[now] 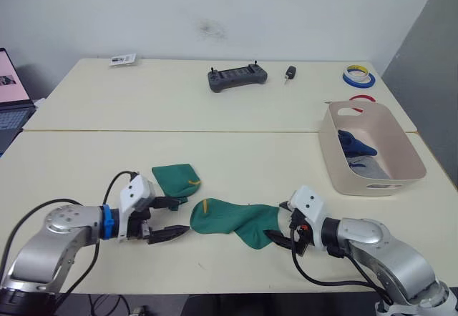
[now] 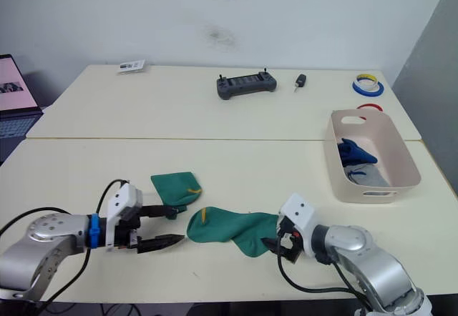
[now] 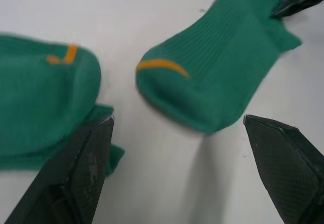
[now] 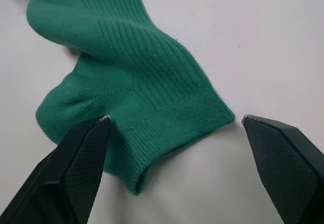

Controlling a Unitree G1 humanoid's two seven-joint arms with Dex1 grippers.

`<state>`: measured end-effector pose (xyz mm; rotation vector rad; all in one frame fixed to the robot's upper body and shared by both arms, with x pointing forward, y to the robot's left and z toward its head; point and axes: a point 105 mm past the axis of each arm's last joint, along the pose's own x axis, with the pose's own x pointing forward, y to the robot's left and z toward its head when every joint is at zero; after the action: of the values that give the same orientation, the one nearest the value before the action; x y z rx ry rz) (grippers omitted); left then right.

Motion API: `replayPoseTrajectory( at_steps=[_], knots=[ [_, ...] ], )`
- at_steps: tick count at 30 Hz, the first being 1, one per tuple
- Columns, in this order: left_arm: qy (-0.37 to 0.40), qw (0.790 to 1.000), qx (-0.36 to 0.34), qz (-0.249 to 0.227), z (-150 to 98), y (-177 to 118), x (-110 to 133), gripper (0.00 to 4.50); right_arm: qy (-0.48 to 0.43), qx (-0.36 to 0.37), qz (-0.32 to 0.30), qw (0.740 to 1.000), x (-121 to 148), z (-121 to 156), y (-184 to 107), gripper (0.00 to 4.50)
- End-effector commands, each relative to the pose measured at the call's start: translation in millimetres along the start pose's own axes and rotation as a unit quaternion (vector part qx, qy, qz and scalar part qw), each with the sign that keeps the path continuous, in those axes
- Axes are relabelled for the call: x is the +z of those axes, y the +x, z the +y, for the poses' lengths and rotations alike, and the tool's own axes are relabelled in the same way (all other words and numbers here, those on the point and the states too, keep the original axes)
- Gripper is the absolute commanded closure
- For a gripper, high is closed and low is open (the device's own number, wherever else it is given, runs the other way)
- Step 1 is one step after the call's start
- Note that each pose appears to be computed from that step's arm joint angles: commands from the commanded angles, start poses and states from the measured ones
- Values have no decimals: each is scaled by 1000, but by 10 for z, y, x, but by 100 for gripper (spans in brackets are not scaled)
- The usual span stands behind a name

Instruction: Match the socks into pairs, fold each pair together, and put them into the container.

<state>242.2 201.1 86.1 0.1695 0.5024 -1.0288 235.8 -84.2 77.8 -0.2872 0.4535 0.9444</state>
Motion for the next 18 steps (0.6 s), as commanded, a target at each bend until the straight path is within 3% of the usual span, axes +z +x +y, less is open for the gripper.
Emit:
replayPoseTrajectory(
  at_steps=[1, 4, 7, 14, 18],
  knots=[
    [-43, 999, 8, -13, -78, 133, 68, 23, -27, -9, -23, 999, 123, 10, -57, 5],
    [-90, 996, 21, -7, -78, 221, 55, 23, -32, -13, -23, 999, 124, -1, -84, 5],
    [-133, 991, 21, -5, -86, 278, 74, 86, -38, -16, -25, 999, 133, -6, -113, 0],
    [-162, 987, 3, 22, -179, 365, 20, 308, -48, -25, -44, 998, 213, -31, -195, 0],
    [-165, 986, -6, 14, -212, 369, 47, 434, -29, -26, -45, 998, 169, -20, -227, 0]
  ],
)
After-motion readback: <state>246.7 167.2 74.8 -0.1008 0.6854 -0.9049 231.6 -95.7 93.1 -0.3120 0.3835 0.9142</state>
